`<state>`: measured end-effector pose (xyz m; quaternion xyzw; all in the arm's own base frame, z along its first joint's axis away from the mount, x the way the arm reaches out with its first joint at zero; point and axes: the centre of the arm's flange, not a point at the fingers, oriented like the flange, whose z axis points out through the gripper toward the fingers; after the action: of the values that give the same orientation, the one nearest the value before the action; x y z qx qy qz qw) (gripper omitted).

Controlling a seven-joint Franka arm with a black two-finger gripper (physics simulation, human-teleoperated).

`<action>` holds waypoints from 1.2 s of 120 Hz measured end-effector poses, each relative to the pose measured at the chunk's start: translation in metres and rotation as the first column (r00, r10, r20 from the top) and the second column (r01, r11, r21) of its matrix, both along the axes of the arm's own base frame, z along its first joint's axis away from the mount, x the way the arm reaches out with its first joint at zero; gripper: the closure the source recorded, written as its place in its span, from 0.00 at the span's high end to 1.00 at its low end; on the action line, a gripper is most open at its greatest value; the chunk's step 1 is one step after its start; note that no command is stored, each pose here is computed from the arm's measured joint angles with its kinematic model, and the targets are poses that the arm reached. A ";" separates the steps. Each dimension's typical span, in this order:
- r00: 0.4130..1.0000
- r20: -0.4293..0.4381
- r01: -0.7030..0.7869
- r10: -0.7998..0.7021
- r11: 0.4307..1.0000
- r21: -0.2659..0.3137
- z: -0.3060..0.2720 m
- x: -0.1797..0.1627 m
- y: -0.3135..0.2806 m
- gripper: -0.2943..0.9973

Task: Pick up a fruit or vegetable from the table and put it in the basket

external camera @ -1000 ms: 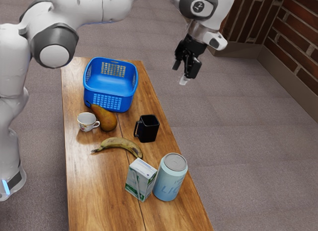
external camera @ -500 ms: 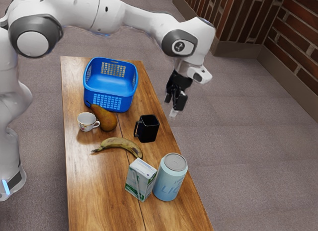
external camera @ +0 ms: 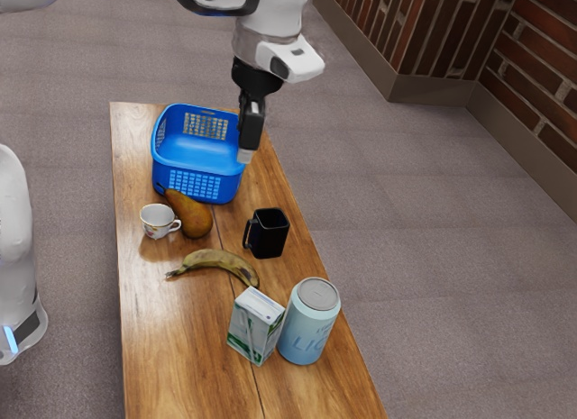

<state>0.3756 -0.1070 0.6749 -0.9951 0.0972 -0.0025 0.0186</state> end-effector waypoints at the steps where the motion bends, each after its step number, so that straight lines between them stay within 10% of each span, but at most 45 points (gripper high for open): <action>1: 1.000 -0.002 -0.003 0.003 1.000 0.001 -0.003 0.000 0.000 0.76; 32: 0.996 -0.083 -0.045 0.045 0.999 -0.003 -0.102 0.001 -0.002 0.76; 79: 0.995 0.069 -0.082 0.078 0.994 0.066 -0.101 -0.067 -0.061 0.76; 144: 0.985 -0.128 -0.115 0.120 0.992 0.041 -0.187 -0.056 -0.047 0.75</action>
<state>0.3193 -0.1544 0.4883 -0.9967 0.0394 0.0651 0.0293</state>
